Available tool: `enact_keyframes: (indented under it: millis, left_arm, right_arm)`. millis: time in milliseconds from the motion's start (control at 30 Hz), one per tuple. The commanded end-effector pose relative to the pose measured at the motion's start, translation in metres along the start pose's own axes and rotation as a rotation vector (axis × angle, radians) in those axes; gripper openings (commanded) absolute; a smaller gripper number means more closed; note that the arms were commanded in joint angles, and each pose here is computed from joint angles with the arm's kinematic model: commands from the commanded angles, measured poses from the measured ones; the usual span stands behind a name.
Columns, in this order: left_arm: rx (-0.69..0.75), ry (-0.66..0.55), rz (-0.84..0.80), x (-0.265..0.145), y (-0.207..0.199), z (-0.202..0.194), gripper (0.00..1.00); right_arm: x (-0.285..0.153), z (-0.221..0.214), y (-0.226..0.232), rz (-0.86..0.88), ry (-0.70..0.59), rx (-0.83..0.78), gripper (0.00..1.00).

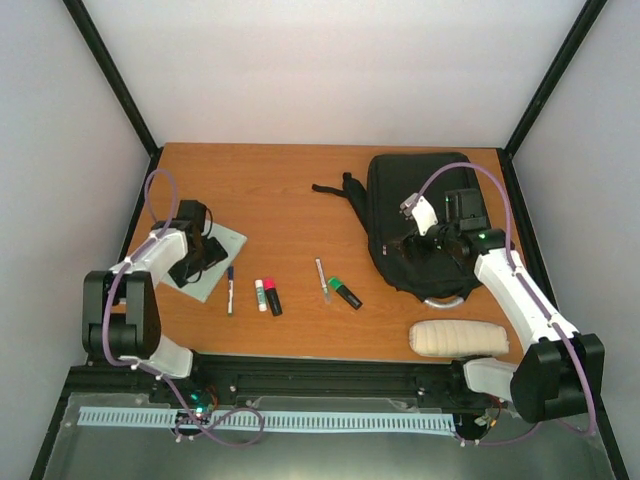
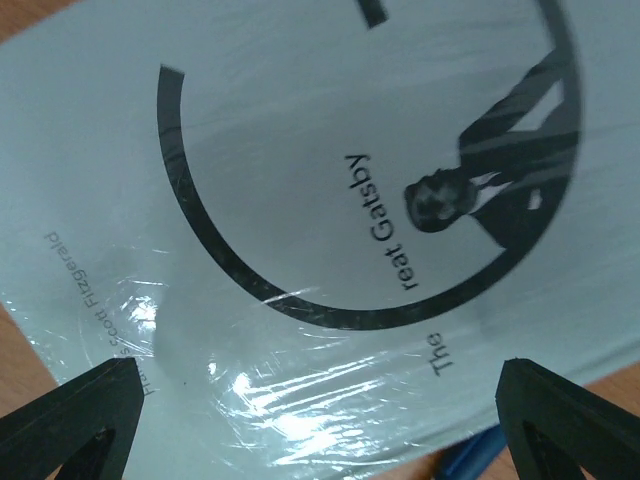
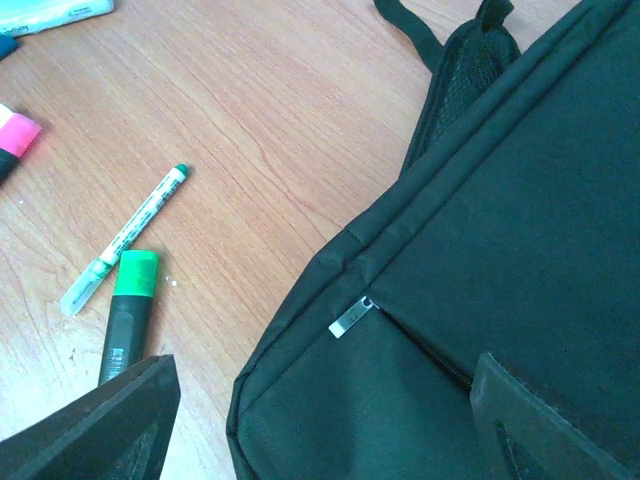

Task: Pack the student bag
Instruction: Pick up the book from the center of the board.

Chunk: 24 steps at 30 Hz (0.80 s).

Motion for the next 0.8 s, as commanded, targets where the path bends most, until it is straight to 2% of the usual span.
enact_keyframes:
  millis: [0, 167, 267, 500, 667, 767]
  left_arm:
    - [-0.068, -0.013, -0.004, 0.004, -0.005, 0.009, 1.0]
    - [-0.097, -0.113, -0.001, -0.005, 0.001, 0.032, 1.0]
    - [-0.078, -0.17, -0.028, -0.018, -0.014, 0.054, 1.0]
    - [-0.045, -0.185, 0.041, -0.017, -0.037, 0.088, 1.0]
    - [-0.112, -0.127, 0.082, -0.001, -0.02, 0.095, 1.0]
    - [-0.166, -0.041, 0.064, 0.001, -0.005, 0.07, 1.0]
  right_arm:
    - [0.003, 0.002, 0.005, 0.017, -0.006, -0.05, 0.81]
    - [0.006, 0.001, 0.01, 0.05, -0.017, -0.038, 0.79]
    - [0.009, 0.003, 0.015, 0.093, -0.038, -0.029, 0.79]
    - [0.028, 0.007, 0.036, 0.19, -0.028, -0.059, 0.77]
    - [0.037, 0.014, 0.06, 0.258, -0.02, -0.121, 0.77]
    - [0.039, 0.016, 0.072, 0.291, -0.017, -0.148, 0.76]
Point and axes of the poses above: each gripper's point midway between its finger pads, its own x axis out along the fingers, its own y axis along the line the jaws close on, z = x × y, the point moved 2 cm from there along -x, back along the fingers, and after that the axes turned 14 degrees about -x, right-handed, at the moved point
